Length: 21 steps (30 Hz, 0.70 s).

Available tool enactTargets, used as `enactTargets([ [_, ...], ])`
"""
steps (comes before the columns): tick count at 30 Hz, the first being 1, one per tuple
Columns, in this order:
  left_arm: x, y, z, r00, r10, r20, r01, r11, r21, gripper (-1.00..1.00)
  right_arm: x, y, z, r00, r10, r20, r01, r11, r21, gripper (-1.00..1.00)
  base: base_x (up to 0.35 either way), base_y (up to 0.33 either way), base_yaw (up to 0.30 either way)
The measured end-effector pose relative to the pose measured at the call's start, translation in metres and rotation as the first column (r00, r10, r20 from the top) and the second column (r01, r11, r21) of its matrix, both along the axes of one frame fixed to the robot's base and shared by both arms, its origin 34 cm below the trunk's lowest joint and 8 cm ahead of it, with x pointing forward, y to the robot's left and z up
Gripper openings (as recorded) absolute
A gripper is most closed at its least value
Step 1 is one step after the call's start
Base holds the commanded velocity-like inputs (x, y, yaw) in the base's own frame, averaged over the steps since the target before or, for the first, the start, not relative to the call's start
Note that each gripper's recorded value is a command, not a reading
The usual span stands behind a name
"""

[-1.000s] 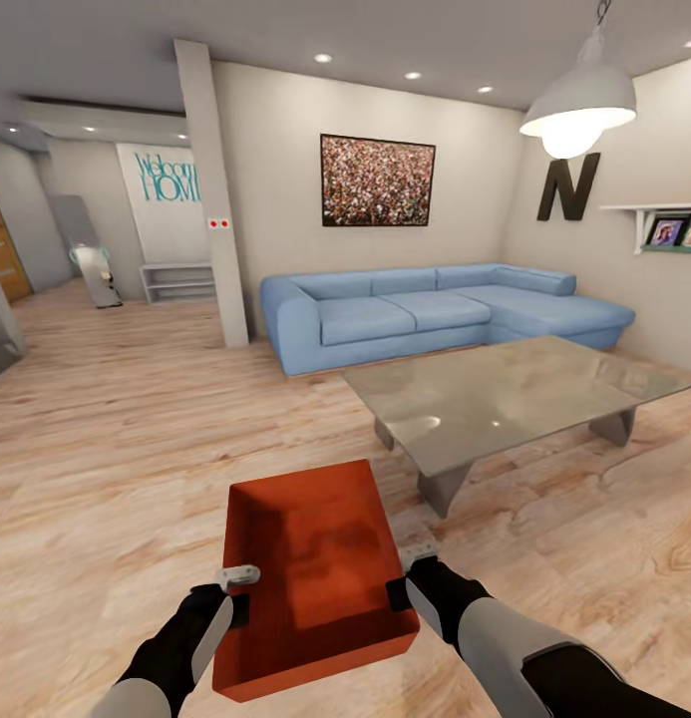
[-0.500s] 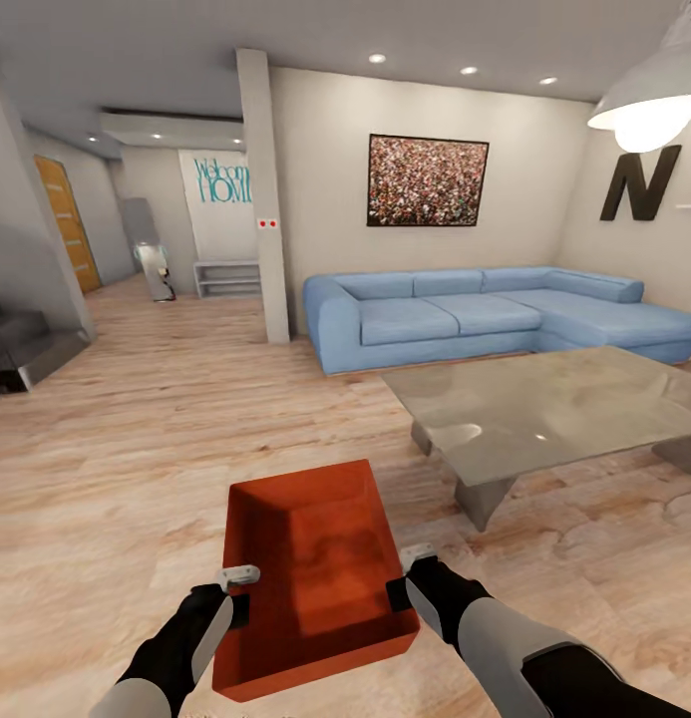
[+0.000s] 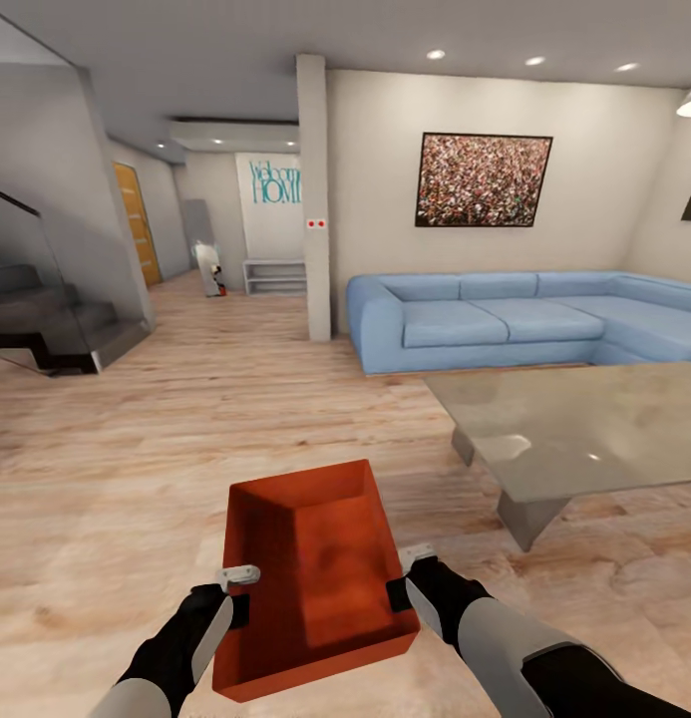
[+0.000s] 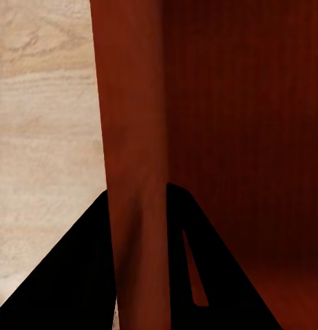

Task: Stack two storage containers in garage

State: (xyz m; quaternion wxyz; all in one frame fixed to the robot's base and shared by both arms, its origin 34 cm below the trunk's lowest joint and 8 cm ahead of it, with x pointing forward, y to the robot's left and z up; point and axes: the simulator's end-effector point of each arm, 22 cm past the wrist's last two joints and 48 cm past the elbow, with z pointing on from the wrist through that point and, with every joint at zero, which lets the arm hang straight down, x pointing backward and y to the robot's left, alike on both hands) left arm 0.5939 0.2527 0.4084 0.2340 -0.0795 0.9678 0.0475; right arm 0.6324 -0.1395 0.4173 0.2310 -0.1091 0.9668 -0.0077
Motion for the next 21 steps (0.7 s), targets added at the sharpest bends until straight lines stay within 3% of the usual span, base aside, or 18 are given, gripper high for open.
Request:
enactTargets([
  [6,-0.0001,0.0,-0.0001,1.0,0.001,0.0,-0.001,1.0,-0.001,-1.0,-0.0002,0.0001,-0.0001,1.0,0.0,0.0,0.0,1.0,0.001,-1.0,0.004,0.0,0.291],
  [10,-0.0002,0.0001,0.0001,1.0,-0.002,0.0,0.002,1.0,-0.001,-1.0,-0.0005,0.0001,0.0,1.0,-0.001,-0.001,0.001,1.0,0.001,-1.0,0.23,0.0,0.254],
  [21,0.0,0.0,0.0004,1.0,-0.003,0.0,0.003,1.0,0.0,-1.0,-0.0004,0.0,0.0002,1.0,-0.001,0.0,0.001,1.0,0.001,-1.0,0.335,0.0,0.022],
])
